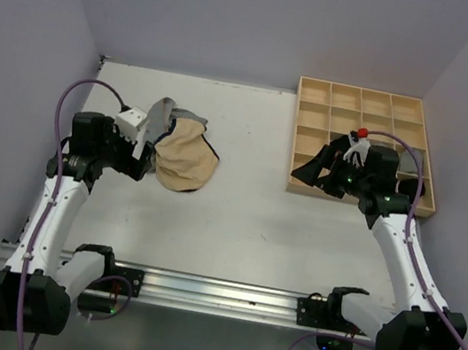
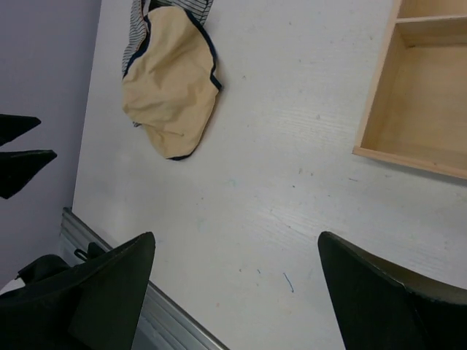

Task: Roll the underwear
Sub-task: Move the underwear to the center of the board

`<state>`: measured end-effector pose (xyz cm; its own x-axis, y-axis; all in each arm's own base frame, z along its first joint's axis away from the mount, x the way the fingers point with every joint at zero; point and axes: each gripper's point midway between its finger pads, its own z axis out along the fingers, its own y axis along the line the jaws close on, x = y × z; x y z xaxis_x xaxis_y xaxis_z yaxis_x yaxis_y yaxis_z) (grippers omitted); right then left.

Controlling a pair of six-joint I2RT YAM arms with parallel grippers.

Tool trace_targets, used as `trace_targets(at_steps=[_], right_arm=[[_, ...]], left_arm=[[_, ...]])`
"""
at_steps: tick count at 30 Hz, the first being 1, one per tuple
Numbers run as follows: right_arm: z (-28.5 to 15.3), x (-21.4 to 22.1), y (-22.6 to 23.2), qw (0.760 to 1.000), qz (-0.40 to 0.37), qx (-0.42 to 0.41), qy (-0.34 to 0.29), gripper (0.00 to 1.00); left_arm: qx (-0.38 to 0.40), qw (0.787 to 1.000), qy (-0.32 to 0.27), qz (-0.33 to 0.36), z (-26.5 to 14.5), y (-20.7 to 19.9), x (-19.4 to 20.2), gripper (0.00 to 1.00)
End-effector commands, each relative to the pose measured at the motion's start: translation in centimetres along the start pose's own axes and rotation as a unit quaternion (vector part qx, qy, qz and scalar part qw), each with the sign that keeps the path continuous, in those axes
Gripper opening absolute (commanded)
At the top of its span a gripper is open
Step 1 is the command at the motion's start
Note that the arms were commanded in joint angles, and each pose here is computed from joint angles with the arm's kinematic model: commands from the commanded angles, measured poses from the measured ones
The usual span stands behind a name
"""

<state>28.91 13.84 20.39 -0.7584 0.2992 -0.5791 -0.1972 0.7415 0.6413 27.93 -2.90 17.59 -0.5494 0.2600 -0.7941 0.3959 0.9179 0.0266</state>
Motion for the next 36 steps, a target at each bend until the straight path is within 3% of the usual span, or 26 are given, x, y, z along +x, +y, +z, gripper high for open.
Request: trace_targets(at_steps=[1,7,14,17,31,34,36], right_arm=[[0.7,-1.3,3.0,0.999,-0.028,-0.039,-0.021,0.99],[6.6,-1.3,6.8,0.998,-0.059,-0.025,0.004,0.97],[16.9,1.5,7.1,0.994,-0.054,0.029,0.085,0.70],[20.6,3.1,6.7,0.991,-0.052,0.042,0.114,0.65],[28.9,6.4,6.4,0.989,0.002,0.023,0.146,0.66],[30.5,7.3,6.3,0.987,0.007,0.028,0.157,0.61],[31.4,7.8,6.2,0.986,0.013,0.025,0.162,0.51]], left_arm=[[0.003,1.000,-0.021,0.000,0.8,0.4,-1.5,1.00],[0.014,0.999,-0.007,-0.028,2.2,0.8,-2.2,1.00],[0.007,0.999,-0.001,-0.038,3.7,2.0,-3.5,1.00],[0.006,0.999,0.005,-0.042,4.7,2.6,-3.7,1.00],[0.004,0.996,0.032,-0.080,9.3,4.2,-3.0,0.97],[-0.015,0.994,0.045,-0.100,10.5,5.2,-2.6,0.92],[-0.027,0.992,0.054,-0.114,11.5,6.0,-2.4,0.88]])
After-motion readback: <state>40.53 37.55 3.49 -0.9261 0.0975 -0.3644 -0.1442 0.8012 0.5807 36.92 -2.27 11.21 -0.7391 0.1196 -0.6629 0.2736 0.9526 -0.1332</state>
